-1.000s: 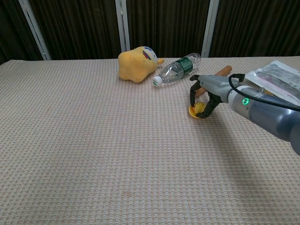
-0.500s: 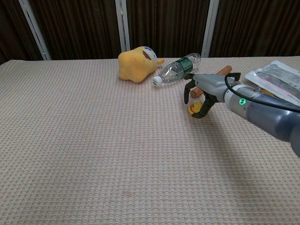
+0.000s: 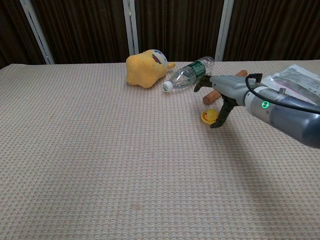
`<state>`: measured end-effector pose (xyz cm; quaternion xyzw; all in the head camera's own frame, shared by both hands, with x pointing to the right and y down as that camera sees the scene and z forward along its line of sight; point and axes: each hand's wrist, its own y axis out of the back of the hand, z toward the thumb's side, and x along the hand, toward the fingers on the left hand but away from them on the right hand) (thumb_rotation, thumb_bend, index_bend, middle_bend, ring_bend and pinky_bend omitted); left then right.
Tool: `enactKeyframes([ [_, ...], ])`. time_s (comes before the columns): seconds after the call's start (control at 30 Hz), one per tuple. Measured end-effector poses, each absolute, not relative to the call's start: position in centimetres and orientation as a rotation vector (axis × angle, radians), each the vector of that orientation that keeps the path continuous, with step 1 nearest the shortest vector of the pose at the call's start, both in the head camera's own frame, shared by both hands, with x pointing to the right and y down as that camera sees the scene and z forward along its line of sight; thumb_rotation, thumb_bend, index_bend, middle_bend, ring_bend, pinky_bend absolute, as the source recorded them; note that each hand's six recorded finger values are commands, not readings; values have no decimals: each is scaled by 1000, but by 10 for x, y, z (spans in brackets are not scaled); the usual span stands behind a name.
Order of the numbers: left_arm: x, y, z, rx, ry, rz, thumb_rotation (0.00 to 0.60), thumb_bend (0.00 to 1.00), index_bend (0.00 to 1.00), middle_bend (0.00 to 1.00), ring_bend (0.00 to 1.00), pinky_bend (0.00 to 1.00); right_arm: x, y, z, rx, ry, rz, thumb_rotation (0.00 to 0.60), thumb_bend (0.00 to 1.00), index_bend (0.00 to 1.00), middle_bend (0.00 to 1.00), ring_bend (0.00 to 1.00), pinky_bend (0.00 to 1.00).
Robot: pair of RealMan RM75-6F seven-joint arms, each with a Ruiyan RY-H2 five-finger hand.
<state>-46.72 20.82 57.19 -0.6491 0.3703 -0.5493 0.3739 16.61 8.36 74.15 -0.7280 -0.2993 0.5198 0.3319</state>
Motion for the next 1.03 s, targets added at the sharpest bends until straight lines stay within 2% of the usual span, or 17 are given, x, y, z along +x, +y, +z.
enactKeyframes([
  [0.23, -469, 207, 570, -1647, 943, -1409, 600, 0, 0, 0, 0, 102, 208, 77, 715, -1756, -740, 1358, 600, 0, 0, 0, 0, 0],
  [0.5, -470, 208, 568, -1605, 901, -1413, 600, 0, 0, 0, 0, 101, 286, 81, 645, -1533, -773, 1366, 600, 0, 0, 0, 0, 0],
  [0.67, -470, 208, 565, -1559, 869, -1416, 600, 0, 0, 0, 0, 101, 349, 108, 594, -1393, -805, 1417, 600, 0, 26, 0, 0, 0],
  [0.77, -470, 209, 565, -1532, 842, -1428, 600, 0, 0, 0, 0, 101, 378, 131, 575, -1356, -866, 1453, 600, 0, 51, 0, 0, 0],
  [0.87, -472, 212, 566, -1519, 829, -1452, 600, 0, 0, 0, 0, 101, 397, 151, 564, -1362, -953, 1474, 600, 0, 70, 0, 0, 0],
  [1.03, -478, 214, 571, -1518, 842, -1511, 600, 0, 0, 0, 0, 101, 419, 173, 564, -1391, -1053, 1496, 600, 0, 75, 0, 0, 0],
])
